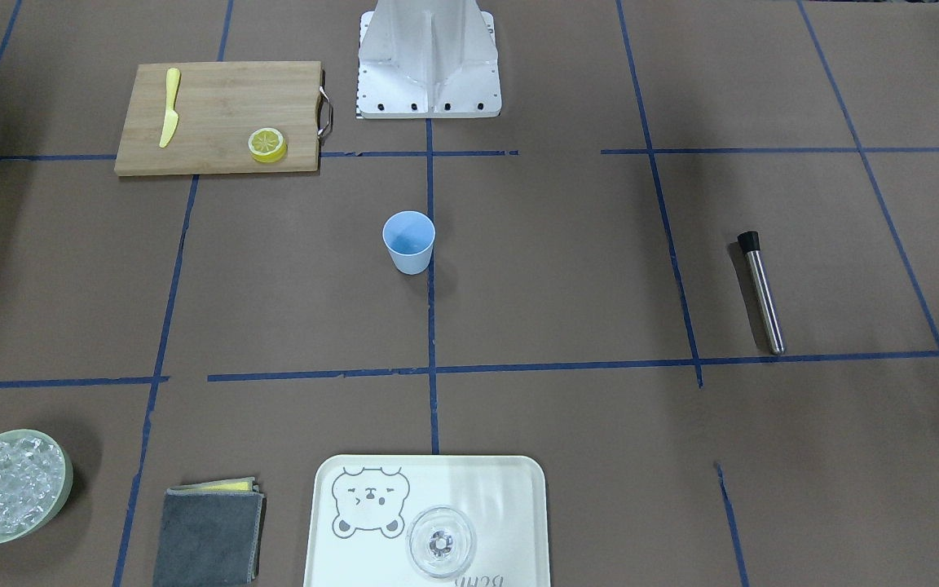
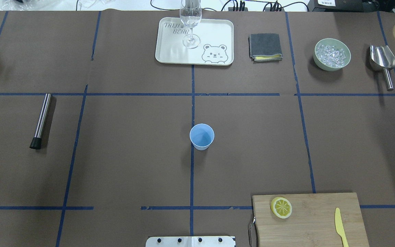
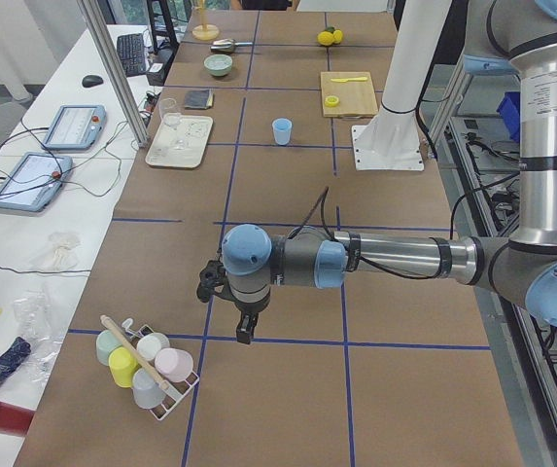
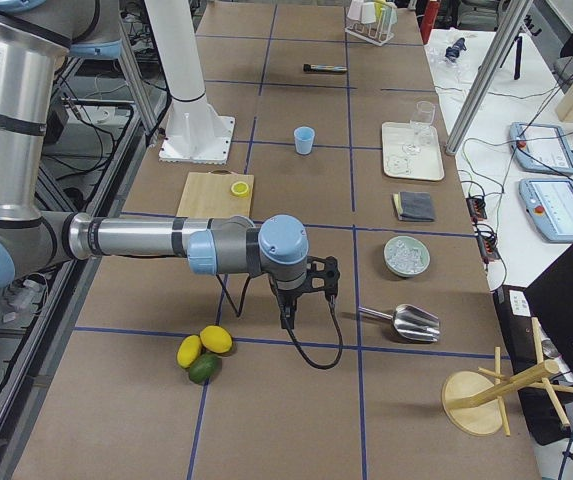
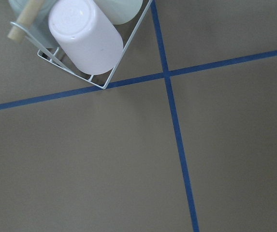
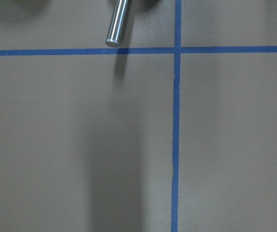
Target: Squeeze lemon into cup
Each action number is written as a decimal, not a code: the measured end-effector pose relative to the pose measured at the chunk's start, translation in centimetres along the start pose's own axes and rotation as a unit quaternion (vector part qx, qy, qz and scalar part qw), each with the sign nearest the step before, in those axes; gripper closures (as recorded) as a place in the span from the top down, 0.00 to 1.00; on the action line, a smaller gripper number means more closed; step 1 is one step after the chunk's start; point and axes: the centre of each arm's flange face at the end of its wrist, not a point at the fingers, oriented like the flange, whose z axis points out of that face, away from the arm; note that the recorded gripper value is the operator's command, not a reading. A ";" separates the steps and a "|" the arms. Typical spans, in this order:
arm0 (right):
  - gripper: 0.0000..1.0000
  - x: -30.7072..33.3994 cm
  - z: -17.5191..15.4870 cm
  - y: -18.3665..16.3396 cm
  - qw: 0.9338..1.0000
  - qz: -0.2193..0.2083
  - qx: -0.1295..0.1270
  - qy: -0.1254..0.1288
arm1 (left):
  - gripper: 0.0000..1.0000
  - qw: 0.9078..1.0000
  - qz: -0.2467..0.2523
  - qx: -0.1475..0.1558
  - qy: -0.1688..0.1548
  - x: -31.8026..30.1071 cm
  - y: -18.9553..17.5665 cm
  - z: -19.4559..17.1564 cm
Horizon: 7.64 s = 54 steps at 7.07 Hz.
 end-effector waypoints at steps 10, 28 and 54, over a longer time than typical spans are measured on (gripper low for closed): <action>1.00 -0.8 1.1 -0.5 1.000 -0.011 -0.013 0.001 | 1.00 0.997 0.076 0.007 -0.014 2.5 0.0 0.3; 1.00 -49.7 17.2 13.7 0.999 0.045 -0.022 0.014 | 1.00 0.995 0.093 0.023 -0.022 3.3 -2.0 -0.7; 0.16 -52.0 17.6 18.0 0.998 0.021 -0.001 0.067 | 1.00 0.995 0.094 0.027 -0.022 3.6 -1.7 -1.0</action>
